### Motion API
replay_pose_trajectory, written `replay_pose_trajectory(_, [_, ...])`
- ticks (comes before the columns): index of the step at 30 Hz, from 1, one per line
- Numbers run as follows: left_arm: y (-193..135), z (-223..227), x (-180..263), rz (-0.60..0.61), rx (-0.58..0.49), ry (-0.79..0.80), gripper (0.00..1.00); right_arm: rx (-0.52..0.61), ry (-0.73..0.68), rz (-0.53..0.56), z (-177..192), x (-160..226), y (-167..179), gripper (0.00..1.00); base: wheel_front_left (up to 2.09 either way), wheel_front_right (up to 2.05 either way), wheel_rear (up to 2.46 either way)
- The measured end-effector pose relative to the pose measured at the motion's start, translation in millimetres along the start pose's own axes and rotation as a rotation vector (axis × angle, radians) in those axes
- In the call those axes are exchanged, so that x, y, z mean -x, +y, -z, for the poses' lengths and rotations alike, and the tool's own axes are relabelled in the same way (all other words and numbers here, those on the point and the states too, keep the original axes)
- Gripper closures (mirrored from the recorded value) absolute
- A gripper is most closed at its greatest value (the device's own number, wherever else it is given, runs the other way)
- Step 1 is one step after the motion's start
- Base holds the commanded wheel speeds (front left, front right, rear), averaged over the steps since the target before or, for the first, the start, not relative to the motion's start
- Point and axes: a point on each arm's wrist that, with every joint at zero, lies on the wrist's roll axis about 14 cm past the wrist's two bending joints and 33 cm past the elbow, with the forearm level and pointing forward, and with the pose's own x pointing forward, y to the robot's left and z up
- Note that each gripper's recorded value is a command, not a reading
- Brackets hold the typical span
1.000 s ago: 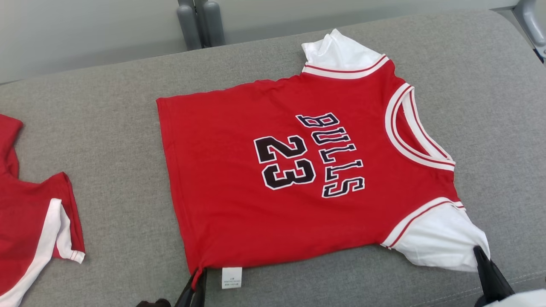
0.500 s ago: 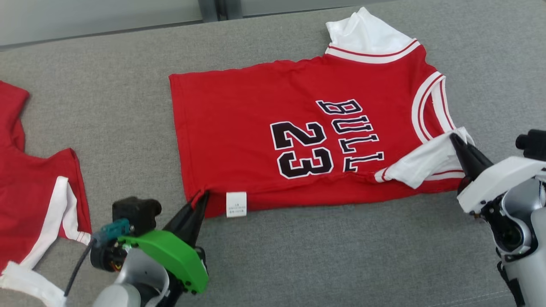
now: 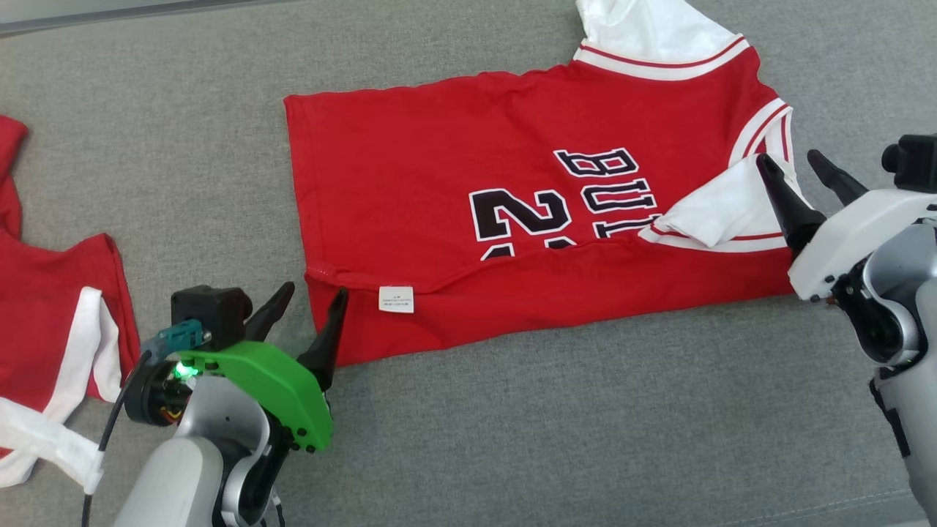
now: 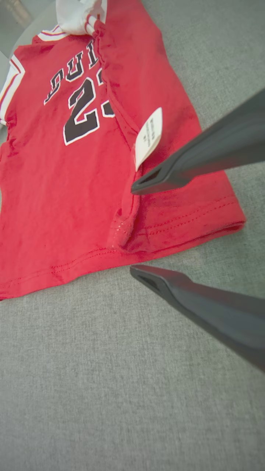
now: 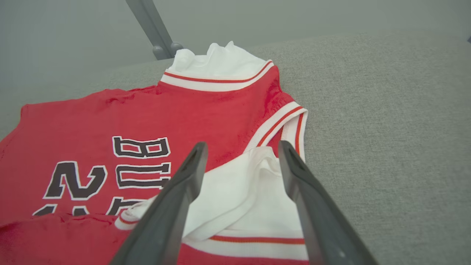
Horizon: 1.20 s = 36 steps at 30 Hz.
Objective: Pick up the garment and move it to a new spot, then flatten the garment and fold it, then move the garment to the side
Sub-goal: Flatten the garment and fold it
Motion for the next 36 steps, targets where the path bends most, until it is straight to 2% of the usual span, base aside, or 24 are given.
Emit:
replay_pose_trajectory(2, [1,7,6,-0.003,0.024,0.018,0.00,0.059,0.027,0.007,3,11,-6,0.00,0.00,0.00,0.00])
replay_pose_trajectory(6, [6,35,22,-0.025,0.086,0.095,0.00,0.177,0.182,0.038,37,42,-24,0.00,0.00,0.00,0.00])
replay_pose_trajectory(11, [12,47,21,-0.045,0.132,0.130,0.00,0.203,0.314,0.091,63,61,-45,0.00,0.00,0.00,0.00])
replay_pose_trajectory(14, [11,51,12,-0.034,0.152,0.149,0.00,0.239,0.352,0.126,67,56,-56,0.00,0.00,0.00,0.00])
replay_pose_trajectory(16, [10,55,4,-0.016,0.166,0.172,0.00,0.223,0.389,0.122,76,47,-54,0.00,0.00,0.00,0.00])
replay_pose_trajectory(17, [8,57,1,-0.002,0.168,0.186,0.19,0.232,0.410,0.114,81,42,-52,0.00,0.00,0.00,0.00])
replay_pose_trajectory(18, [6,59,-2,0.017,0.162,0.199,0.72,0.235,0.432,0.105,85,37,-49,0.00,0.00,0.00,0.00])
replay_pose_trajectory(19, [5,62,-4,0.036,0.154,0.215,1.00,0.220,0.449,0.096,89,31,-47,0.00,0.00,0.00,0.00])
replay_pose_trajectory(20, [5,64,-6,0.047,0.153,0.227,1.00,0.208,0.467,0.085,94,27,-45,0.84,0.00,0.00,0.00])
replay_pose_trajectory(21, [6,64,-7,0.050,0.157,0.230,1.00,0.207,0.471,0.077,94,25,-44,1.00,0.00,0.00,0.00])
replay_pose_trajectory(28, [-5,67,4,0.108,0.197,0.270,1.00,0.143,0.494,0.036,88,34,-40,1.00,0.00,0.00,0.00])
replay_pose_trajectory(36, [-11,61,58,0.155,0.172,0.340,1.00,0.088,0.537,0.040,76,90,-50,1.00,0.00,0.00,0.00])
